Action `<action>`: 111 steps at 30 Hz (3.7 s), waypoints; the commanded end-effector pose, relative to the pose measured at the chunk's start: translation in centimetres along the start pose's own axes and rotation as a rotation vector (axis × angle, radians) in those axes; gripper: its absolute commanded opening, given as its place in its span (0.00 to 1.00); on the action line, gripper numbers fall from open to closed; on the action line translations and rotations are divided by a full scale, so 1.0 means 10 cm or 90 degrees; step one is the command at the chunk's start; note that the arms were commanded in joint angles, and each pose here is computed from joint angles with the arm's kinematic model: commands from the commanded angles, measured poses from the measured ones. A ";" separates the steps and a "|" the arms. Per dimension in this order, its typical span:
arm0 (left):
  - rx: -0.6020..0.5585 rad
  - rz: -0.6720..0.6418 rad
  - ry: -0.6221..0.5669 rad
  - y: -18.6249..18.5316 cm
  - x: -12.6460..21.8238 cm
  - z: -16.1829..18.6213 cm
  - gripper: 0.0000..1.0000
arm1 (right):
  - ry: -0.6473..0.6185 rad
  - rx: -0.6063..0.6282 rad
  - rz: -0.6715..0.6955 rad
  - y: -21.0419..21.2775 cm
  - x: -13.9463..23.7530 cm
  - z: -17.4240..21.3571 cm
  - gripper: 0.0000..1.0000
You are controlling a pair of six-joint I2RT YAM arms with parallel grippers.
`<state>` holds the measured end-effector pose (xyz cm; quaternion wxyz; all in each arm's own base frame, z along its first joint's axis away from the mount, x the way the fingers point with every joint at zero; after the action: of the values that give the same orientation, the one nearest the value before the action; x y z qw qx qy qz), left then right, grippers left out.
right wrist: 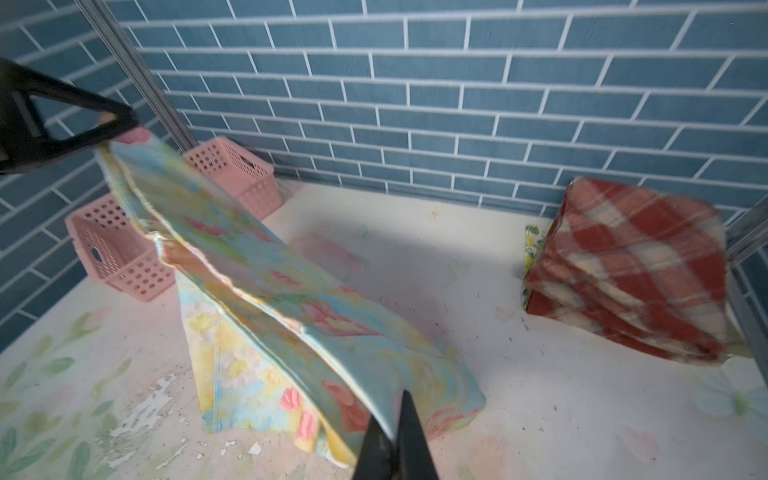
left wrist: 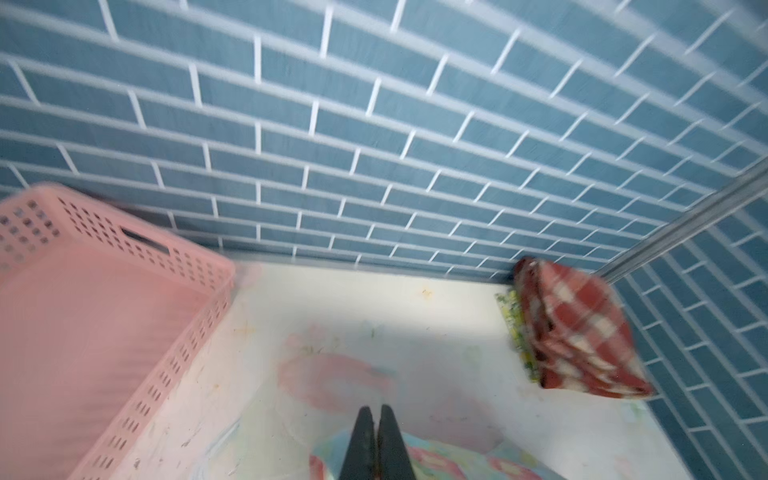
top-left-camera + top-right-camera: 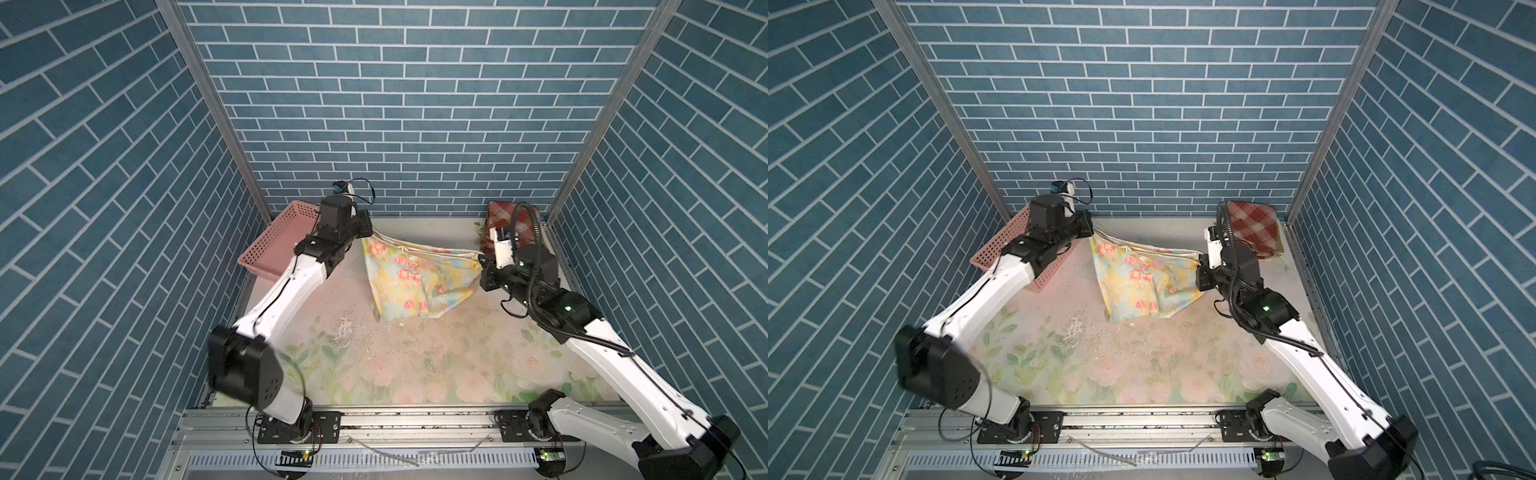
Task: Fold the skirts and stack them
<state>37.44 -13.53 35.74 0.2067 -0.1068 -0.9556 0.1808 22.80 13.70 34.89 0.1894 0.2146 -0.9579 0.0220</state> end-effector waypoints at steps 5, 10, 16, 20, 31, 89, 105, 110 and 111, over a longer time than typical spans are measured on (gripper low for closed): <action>-0.096 -0.020 -0.064 -0.41 1.54 0.01 0.00 | -0.136 0.004 -0.001 -0.10 1.17 -0.60 0.00; -0.151 0.012 -0.109 -0.66 2.19 -0.06 0.00 | -0.154 -0.023 -0.010 -0.11 1.50 -0.85 0.00; -0.203 -0.071 -0.089 -0.87 1.83 -0.23 0.00 | -0.064 -0.077 0.043 -0.13 0.82 -1.05 0.00; -0.160 -0.110 0.012 -0.64 0.85 -0.21 0.00 | 0.032 -0.189 0.013 -0.45 -0.20 -0.91 0.00; -0.122 -0.251 0.257 0.26 -1.38 0.57 0.53 | 0.198 -0.286 0.023 -1.16 -2.14 -0.25 0.63; 0.018 -0.287 0.481 1.21 -0.44 2.43 0.04 | 0.368 -0.187 0.112 -0.58 -1.09 0.74 0.00; 0.062 -0.275 0.485 1.36 -0.27 2.65 0.00 | 0.327 -0.117 -0.224 1.93 -1.82 0.46 0.00; 0.067 -0.274 0.478 1.39 -0.21 2.65 0.00 | 0.309 -0.143 -0.236 1.89 -1.74 0.46 0.53; 0.068 -0.273 0.481 1.39 -0.20 2.66 0.00 | 0.294 -0.149 -0.222 1.81 -1.69 0.43 0.66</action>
<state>32.23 -10.40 9.65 0.5103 0.0263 -0.8473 0.1449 27.04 38.09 22.66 0.4617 0.3550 -0.8125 -0.0266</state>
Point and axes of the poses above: each gripper's point midway between its finger pads, its own x axis back along the fingers, its own y axis along the line the jaws close on, z = x × y, the point moved 9 cm from there along x, back along the fingers, and after that the axes turned 3 degrees about x, right-handed, at the moved point
